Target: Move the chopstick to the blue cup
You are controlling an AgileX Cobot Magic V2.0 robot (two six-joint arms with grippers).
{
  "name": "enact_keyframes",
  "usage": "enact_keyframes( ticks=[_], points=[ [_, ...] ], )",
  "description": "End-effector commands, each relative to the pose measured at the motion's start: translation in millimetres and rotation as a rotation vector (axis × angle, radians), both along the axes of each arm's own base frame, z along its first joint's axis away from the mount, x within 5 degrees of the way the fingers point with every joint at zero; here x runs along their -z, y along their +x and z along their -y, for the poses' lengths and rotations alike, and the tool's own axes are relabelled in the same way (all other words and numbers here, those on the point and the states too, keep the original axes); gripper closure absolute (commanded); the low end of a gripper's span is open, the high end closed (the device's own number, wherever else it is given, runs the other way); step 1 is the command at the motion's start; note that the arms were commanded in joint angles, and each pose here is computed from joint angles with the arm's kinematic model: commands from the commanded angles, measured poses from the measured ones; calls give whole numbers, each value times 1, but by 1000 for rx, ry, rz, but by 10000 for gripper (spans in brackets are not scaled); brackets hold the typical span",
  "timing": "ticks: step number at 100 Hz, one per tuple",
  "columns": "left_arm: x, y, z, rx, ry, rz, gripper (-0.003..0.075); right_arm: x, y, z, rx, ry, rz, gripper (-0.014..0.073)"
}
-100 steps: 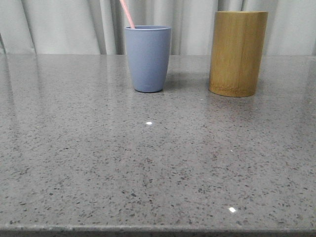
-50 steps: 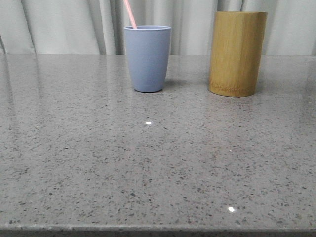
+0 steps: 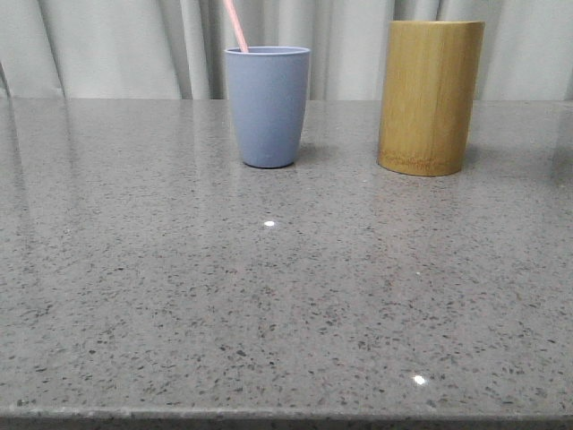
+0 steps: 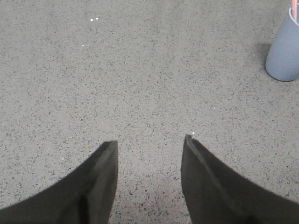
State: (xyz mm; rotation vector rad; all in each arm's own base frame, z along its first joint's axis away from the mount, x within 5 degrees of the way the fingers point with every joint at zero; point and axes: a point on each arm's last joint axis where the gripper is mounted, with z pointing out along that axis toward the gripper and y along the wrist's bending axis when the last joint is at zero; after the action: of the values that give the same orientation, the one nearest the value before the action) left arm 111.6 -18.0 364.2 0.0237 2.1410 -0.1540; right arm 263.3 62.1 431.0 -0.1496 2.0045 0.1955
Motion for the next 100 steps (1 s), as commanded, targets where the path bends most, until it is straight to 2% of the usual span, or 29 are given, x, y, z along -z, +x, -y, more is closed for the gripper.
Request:
enact_keyframes(
  ticks=[1, 25, 33, 48, 64, 73, 100],
  points=[
    [-17, 3, 1, 0, -34, 122, 405, -19, -28, 11, 11, 2, 164, 441],
    [-20, 4, 1, 3, -41, 160, 410, 5, -82, 23, 14, 14, 208, 441],
    [-20, 4, 1, 3, -41, 164, 440, 14, -98, 27, 18, 34, 230, 441],
    [-20, 5, 2, 4, -43, 171, 574, 33, -124, 33, 30, 70, 252, 456],
    [-10, 6, 2, 4, -41, 150, 741, 48, -144, 37, 36, 84, 247, 606],
    [-4, 5, 2, 5, -42, 149, 739, 54, -153, 39, 37, 92, 253, 705],
    [8, -11, -1, 10, -57, 232, 739, 73, -172, 44, 36, 98, 281, 692]
  ],
)
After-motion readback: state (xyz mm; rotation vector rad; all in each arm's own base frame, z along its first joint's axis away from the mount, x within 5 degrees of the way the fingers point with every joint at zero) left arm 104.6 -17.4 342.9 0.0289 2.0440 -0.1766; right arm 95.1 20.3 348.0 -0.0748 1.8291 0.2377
